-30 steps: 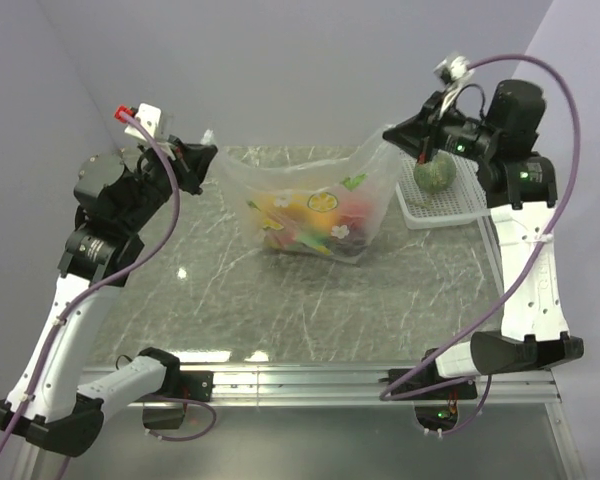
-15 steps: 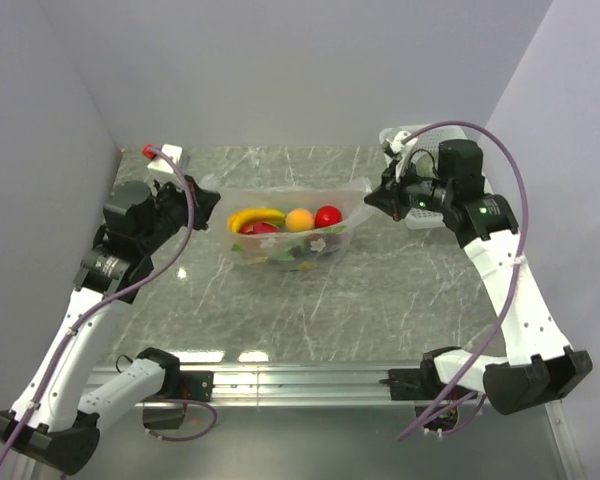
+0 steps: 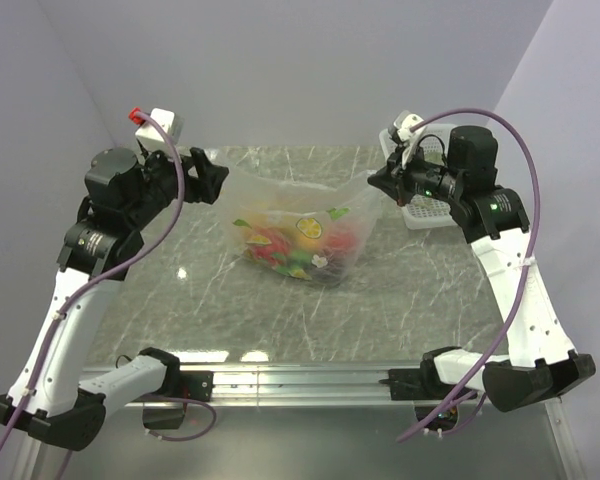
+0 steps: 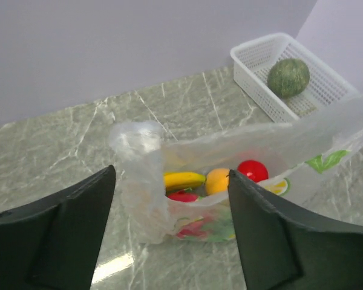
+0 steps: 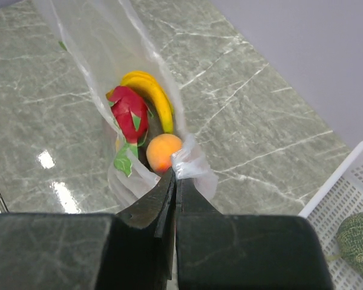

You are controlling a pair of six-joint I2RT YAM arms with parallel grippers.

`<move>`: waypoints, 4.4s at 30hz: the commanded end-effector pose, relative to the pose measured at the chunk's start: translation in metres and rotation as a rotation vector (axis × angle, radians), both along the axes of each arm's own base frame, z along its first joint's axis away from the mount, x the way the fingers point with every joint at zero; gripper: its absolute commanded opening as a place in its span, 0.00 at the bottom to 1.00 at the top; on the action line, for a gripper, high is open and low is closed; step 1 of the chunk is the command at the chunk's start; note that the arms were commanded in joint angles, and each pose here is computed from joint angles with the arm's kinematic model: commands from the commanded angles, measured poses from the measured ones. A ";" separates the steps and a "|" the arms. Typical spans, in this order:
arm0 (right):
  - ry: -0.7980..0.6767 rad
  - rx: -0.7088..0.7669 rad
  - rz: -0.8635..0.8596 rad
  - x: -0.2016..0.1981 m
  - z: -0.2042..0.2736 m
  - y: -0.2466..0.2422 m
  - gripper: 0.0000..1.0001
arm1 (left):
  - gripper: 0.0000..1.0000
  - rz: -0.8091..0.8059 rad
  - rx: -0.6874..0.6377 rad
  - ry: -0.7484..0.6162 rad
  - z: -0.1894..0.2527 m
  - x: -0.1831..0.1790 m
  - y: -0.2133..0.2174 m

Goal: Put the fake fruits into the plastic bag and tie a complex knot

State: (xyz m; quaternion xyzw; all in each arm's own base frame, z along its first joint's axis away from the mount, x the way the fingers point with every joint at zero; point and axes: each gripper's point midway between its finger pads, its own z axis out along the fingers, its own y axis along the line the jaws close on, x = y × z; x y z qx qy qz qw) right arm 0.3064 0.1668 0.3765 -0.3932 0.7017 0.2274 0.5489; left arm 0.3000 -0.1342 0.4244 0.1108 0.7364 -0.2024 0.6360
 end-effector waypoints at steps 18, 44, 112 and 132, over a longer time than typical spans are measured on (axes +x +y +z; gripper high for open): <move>-0.070 -0.012 0.029 -0.017 0.008 -0.002 0.00 | 0.99 -0.788 0.691 -0.339 -0.071 -0.040 -0.116; -0.090 -0.136 0.131 -0.047 -0.022 -0.005 0.00 | 0.99 -0.788 0.836 -0.570 -0.129 0.055 -0.179; 0.004 0.077 0.324 0.015 -0.099 0.063 0.99 | 0.01 -0.680 -0.074 0.725 -0.307 0.026 -0.154; 0.228 0.141 0.474 0.041 -0.146 0.129 0.82 | 0.00 -0.785 -0.092 0.654 -0.291 0.008 -0.156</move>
